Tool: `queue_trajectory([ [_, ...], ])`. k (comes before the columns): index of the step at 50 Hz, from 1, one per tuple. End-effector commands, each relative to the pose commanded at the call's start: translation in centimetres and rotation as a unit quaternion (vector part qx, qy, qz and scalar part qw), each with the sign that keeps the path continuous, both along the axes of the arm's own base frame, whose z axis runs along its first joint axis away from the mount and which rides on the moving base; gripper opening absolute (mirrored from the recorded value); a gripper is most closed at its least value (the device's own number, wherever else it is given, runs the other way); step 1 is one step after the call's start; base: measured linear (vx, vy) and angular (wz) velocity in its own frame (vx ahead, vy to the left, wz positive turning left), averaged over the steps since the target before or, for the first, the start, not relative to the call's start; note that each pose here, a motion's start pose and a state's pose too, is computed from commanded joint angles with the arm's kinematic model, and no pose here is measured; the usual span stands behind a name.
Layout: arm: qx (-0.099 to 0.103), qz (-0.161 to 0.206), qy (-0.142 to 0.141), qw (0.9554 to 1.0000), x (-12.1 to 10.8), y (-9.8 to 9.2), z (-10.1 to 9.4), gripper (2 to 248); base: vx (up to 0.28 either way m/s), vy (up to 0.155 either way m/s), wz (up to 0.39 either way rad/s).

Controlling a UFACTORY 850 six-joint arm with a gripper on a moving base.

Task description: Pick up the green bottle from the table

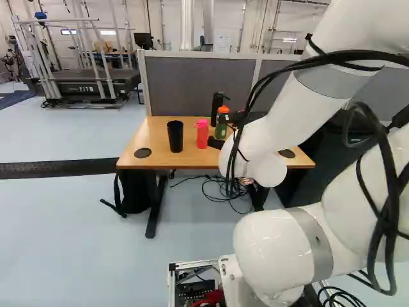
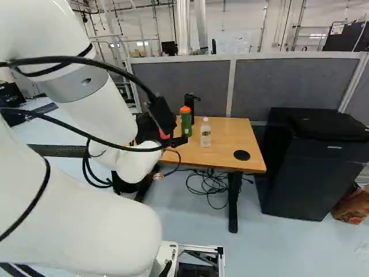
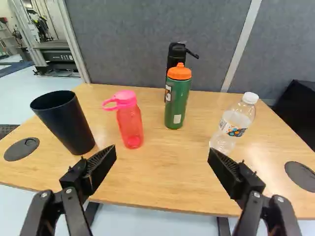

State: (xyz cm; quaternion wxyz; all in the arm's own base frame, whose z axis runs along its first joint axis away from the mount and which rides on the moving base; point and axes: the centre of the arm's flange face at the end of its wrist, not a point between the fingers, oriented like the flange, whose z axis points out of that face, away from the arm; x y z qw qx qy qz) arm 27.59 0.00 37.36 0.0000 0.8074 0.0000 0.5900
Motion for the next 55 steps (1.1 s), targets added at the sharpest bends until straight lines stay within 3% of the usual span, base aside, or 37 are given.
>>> queue_trajectory([
  [19,0.000,-0.002,-0.023,0.9997,2.0,-0.1,1.9,247,0.000,0.000,0.000],
  [55,-0.001,-0.018,-0.042,0.9990,8.9,-1.3,5.7,247,0.000,0.000,0.000],
])
